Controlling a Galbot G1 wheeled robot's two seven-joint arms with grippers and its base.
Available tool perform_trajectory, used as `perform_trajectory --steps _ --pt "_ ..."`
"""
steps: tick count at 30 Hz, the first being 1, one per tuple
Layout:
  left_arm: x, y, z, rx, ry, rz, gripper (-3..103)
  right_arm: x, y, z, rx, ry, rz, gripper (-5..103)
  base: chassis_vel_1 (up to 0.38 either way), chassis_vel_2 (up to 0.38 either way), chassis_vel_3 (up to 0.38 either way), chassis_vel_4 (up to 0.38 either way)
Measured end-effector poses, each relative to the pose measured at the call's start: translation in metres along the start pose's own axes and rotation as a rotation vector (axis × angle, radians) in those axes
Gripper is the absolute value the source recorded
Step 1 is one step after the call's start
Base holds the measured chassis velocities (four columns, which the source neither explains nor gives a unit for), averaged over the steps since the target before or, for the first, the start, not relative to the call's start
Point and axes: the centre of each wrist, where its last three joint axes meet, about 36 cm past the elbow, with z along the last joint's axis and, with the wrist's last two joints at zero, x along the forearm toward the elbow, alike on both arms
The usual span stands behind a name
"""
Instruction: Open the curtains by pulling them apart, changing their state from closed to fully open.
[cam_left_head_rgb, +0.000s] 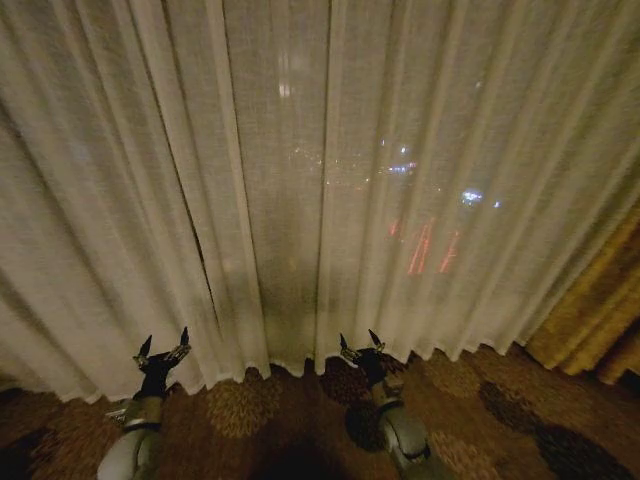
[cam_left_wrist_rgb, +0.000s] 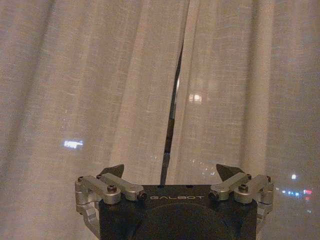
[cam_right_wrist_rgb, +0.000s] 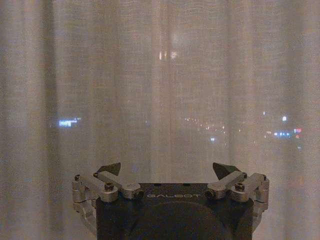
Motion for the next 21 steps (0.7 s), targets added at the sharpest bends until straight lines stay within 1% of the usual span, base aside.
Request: perform_trajectory --steps 6,7,12,16,21 --pt "0.000 0.000 0.000 0.000 0.000 0.000 100 -0.001 0.002 0.000 -0.022 -0.029 0.000 100 -0.260 0.401 0.253 -0.402" --pt "0.000 0.000 0.000 0.000 0.000 0.000 100 -0.001 0.002 0.000 -0.027 -0.038 -0.017 100 -0.272 0.376 0.291 -0.402" --pt "0.000 0.000 0.000 0.000 0.000 0.000 100 -0.004 0.003 0.004 -0.037 -0.080 -0.028 100 -0.246 0.352 0.268 -0.322" --pt "0.000 0.000 0.000 0.000 0.000 0.000 100 -0.007 0.002 0.003 -0.019 -0.092 -0.015 100 -0.183 0.135 0.195 -0.123" --pt "0.000 0.000 0.000 0.000 0.000 0.000 100 -0.011 0.001 0.001 0.007 -0.087 0.000 100 -0.046 0.014 0.016 -0.004"
